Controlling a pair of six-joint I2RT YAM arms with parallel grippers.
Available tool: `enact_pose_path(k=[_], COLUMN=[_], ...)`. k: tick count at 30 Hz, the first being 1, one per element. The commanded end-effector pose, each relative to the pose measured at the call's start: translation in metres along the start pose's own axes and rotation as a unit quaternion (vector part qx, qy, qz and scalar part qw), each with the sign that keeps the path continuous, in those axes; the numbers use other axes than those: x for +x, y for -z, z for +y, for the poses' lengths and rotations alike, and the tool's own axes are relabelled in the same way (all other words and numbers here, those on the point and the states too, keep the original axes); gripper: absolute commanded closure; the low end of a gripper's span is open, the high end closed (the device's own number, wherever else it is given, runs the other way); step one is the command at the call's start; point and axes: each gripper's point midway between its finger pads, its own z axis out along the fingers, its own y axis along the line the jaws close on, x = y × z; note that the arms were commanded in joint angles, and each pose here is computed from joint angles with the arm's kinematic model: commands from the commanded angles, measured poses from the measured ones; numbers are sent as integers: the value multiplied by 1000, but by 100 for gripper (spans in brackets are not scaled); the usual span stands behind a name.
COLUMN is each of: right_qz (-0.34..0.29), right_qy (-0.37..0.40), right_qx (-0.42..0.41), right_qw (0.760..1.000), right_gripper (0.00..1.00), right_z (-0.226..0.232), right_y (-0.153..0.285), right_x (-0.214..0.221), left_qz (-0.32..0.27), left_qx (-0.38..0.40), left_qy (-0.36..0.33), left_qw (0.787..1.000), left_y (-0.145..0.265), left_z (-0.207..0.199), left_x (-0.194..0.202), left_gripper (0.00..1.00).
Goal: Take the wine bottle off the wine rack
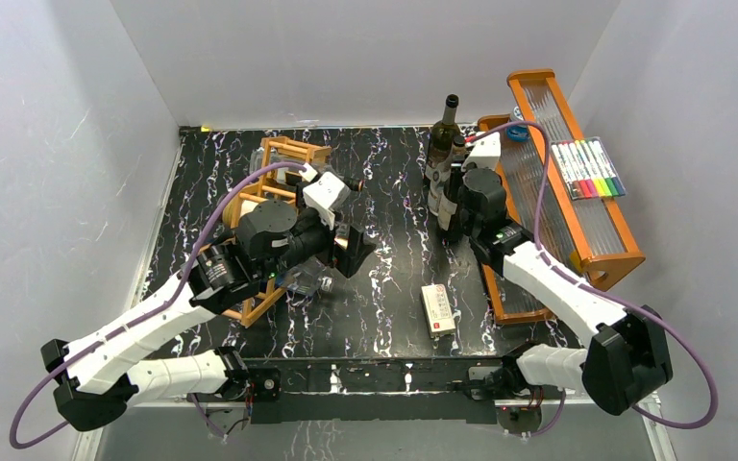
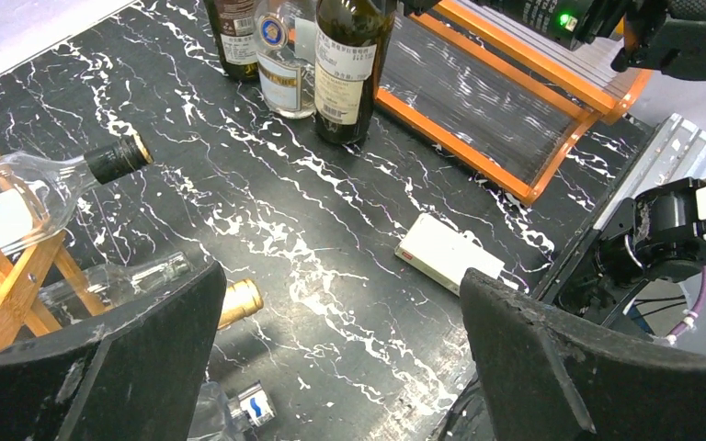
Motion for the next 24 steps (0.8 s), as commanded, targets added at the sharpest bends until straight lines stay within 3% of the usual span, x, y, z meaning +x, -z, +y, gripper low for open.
enact_pose_path(k=[1, 16, 24], right_qz=[-139, -102, -73], right_qy=[-83, -111, -93], right_qx=[26, 27, 18], right_qw=[986, 988, 993], right_gripper=[100, 98, 51], right_z=[-14, -17, -14], right_y=[-4, -17, -14], right_x=[-78, -42, -35], left_qz=[-20, -21, -23], left_qx=[-15, -17, -18], left_qy=[-6, -10, -7], left_qw=[1000, 1000, 1000], left_y=[14, 16, 19], left_z=[7, 8, 9], left_x=[-13, -13, -13], left_gripper=[2, 2, 2])
